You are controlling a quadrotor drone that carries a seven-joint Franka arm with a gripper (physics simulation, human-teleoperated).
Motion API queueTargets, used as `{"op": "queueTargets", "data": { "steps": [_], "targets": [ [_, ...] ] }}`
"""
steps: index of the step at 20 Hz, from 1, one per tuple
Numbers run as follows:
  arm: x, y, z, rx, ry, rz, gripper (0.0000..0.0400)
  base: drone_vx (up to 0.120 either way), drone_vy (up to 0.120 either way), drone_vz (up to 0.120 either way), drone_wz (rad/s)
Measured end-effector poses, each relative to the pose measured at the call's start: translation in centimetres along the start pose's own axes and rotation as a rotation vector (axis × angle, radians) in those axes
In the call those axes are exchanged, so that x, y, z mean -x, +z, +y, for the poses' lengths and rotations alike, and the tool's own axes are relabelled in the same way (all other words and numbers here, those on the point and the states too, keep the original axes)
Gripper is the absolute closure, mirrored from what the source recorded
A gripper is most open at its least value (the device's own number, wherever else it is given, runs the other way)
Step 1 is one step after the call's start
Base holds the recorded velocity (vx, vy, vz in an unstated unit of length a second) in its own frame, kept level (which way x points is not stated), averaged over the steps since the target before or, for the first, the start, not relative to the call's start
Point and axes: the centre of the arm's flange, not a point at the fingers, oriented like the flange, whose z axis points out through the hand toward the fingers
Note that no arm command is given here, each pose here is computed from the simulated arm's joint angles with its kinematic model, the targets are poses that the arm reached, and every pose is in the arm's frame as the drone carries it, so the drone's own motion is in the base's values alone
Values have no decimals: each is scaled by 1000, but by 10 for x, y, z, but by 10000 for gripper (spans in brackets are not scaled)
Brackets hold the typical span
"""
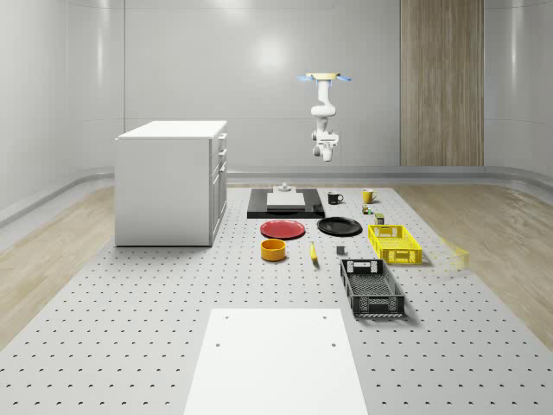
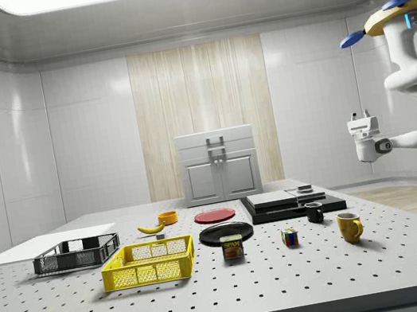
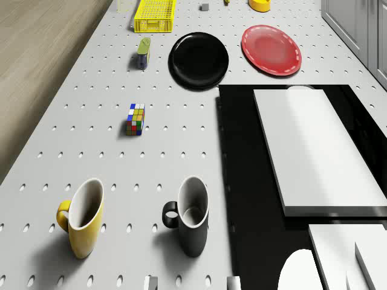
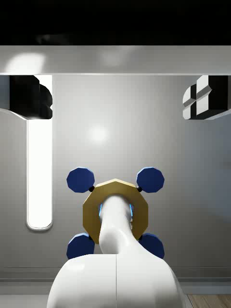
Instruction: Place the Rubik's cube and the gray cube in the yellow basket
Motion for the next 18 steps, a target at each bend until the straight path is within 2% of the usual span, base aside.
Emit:
{"op": "queueTargets", "data": {
  "steps": [4, 11, 18],
  "targets": [
    [2, -30, 3, -2, 0, 2, 0, 0, 20, 0, 0],
    [1, -71, 1, -6, 0, 6, 0, 0, 120, 0, 0],
    [0, -88, 0, -10, 0, 10, 0, 0, 120, 0, 0]
  ]
}}
